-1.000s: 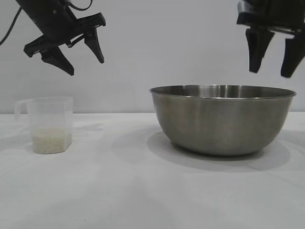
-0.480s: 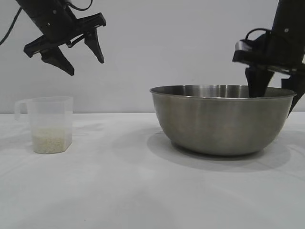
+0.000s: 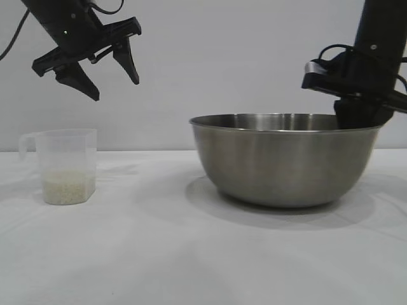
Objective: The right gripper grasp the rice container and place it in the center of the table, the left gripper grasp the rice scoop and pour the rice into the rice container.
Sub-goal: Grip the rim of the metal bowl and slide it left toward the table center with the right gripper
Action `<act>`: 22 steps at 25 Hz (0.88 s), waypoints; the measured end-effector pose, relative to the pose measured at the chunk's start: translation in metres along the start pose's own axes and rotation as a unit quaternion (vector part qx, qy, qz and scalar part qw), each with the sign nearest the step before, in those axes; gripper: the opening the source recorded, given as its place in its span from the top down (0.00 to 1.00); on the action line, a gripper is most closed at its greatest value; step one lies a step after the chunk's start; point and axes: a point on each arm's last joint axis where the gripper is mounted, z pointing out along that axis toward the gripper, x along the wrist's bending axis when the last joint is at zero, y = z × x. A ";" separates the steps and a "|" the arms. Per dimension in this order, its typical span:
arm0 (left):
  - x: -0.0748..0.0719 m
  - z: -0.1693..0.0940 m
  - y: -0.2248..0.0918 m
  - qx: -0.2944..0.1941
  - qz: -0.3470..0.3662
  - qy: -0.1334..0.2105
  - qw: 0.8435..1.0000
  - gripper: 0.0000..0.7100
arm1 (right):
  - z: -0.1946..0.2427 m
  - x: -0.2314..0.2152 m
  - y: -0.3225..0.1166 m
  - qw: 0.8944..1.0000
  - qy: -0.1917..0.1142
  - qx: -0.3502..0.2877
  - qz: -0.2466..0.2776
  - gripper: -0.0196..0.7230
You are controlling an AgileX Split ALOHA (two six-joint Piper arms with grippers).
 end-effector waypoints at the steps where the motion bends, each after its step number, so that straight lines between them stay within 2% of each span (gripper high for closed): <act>1: 0.000 0.000 0.000 0.000 0.000 0.000 1.000 0.33 | 0.001 0.003 0.000 1.000 0.000 0.001 -0.004 0.97; 6: 0.000 0.000 0.000 0.000 0.000 0.000 1.000 0.33 | 0.003 0.011 0.000 1.000 0.003 0.003 -0.011 0.97; 7: 0.000 0.000 0.000 0.000 0.000 0.000 1.000 0.33 | 0.003 0.011 0.000 1.000 0.005 0.003 -0.010 0.91; 8: 0.000 0.000 0.000 0.000 0.000 0.000 1.000 0.33 | 0.003 0.012 0.000 1.000 0.008 0.002 -0.009 0.91; 14: 0.000 0.000 0.000 0.000 0.000 0.000 1.000 0.33 | 0.003 0.013 0.000 1.000 0.015 0.002 -0.006 0.35; 16: 0.000 0.000 0.000 0.000 0.000 0.000 1.000 0.33 | -0.003 0.015 -0.001 1.000 0.015 -0.006 -0.006 0.27; 19: 0.000 0.000 0.000 0.002 0.000 -0.001 1.000 0.33 | -0.024 0.021 -0.004 0.999 0.012 -0.029 -0.007 0.28; 20: 0.000 0.000 -0.001 0.003 0.000 -0.001 1.000 0.33 | -0.033 0.021 -0.006 0.999 0.006 -0.038 -0.011 0.23; 22: 0.000 0.000 -0.001 0.004 0.000 -0.001 1.000 0.33 | -0.050 0.019 -0.011 0.998 -0.012 -0.054 -0.018 0.25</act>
